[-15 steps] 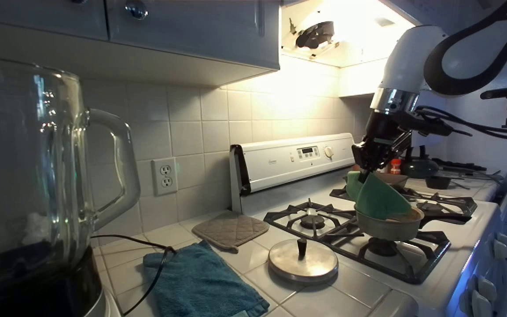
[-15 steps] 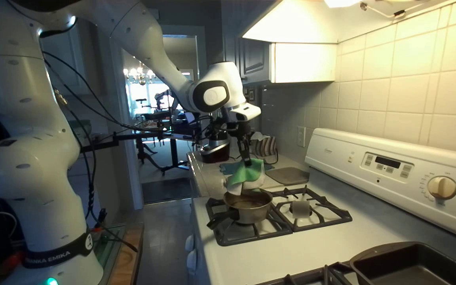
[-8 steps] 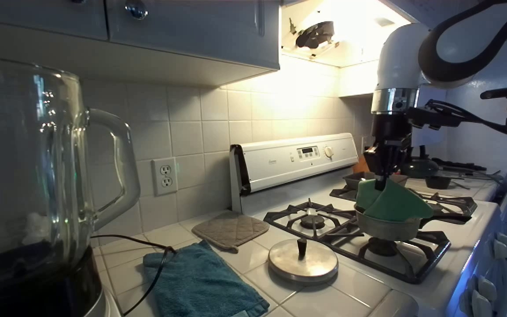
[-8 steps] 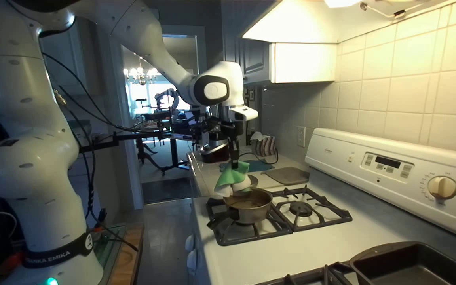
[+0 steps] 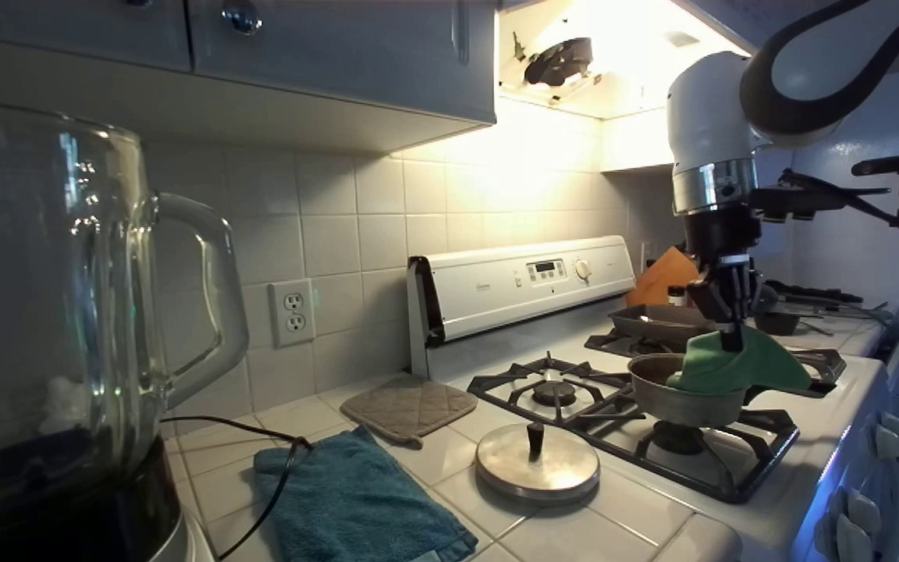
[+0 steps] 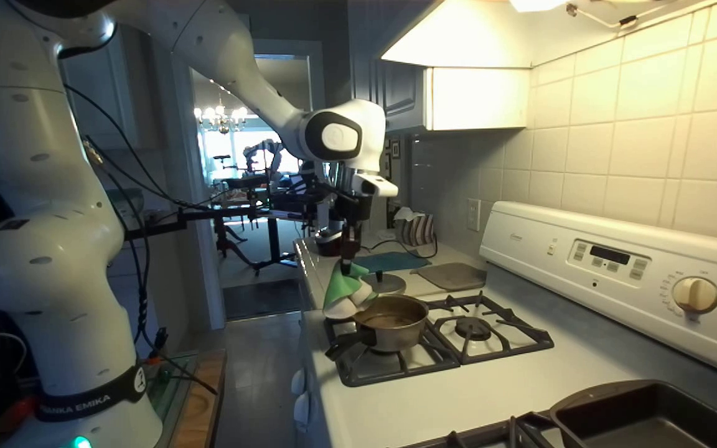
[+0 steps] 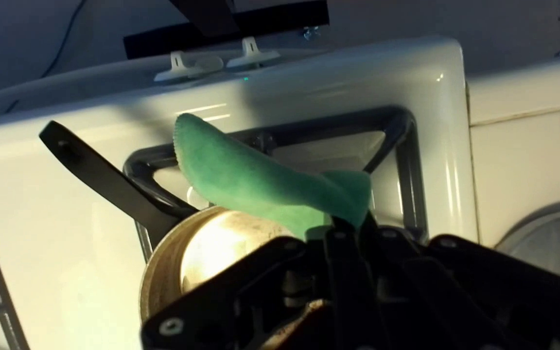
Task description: Pick up the cloth and wipe the pot
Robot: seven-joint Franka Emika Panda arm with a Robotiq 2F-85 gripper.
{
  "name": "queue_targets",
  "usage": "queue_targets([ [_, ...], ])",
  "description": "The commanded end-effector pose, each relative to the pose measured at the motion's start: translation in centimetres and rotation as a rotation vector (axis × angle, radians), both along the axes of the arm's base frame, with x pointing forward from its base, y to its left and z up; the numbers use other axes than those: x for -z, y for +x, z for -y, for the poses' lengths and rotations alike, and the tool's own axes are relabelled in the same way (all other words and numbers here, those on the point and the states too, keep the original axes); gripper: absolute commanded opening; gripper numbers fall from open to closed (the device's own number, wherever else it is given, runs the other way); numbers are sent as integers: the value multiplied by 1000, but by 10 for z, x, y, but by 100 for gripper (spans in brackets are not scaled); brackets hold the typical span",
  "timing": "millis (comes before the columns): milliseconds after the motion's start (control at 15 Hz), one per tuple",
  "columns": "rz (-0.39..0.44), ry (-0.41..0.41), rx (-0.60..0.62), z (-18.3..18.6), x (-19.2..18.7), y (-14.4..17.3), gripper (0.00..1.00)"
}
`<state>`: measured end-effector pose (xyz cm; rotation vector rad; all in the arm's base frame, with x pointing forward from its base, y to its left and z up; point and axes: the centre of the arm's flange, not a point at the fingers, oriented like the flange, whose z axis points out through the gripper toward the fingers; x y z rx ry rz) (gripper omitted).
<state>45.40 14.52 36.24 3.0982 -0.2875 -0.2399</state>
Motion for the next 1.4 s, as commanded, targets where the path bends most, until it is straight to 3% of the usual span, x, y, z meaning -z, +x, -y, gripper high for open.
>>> queue_targets([
  [0,-64,-25,24,15,-7,-10,1],
  [467,-96,-48,164,48,-7,-8,1],
  [1333,35,-37,339,71,-15,19,1],
])
